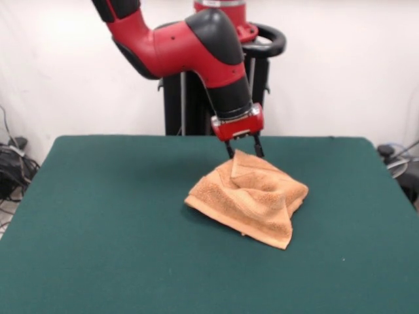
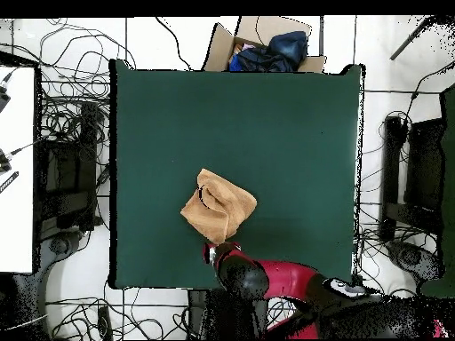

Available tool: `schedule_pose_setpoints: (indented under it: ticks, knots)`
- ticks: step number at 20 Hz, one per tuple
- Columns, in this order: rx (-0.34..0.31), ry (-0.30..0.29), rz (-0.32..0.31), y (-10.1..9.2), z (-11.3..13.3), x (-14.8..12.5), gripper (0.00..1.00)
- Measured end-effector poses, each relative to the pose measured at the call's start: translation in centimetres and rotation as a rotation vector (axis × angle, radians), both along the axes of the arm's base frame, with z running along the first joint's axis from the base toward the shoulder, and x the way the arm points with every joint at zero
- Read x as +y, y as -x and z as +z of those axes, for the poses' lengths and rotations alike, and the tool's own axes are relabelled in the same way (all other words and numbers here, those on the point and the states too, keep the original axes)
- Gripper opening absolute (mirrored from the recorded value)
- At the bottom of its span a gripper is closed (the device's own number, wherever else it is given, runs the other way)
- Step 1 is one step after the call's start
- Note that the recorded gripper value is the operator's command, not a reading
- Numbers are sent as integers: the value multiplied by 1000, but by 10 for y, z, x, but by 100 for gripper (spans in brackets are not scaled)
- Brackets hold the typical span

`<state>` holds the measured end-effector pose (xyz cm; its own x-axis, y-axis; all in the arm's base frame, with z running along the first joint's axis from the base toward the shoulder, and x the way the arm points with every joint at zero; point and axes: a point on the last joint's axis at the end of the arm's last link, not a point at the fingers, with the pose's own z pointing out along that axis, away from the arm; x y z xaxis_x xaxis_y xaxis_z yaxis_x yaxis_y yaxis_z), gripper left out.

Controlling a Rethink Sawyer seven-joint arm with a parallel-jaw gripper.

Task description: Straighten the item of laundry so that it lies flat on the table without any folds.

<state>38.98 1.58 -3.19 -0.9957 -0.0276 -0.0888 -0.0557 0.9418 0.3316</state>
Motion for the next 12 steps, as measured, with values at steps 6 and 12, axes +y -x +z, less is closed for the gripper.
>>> schedule_pose_setpoints:
  ticks: [6,12]
  knots:
    - [-18,11,23,-3,4,1,100]
    - [-45,34,50,-10,11,1,100]
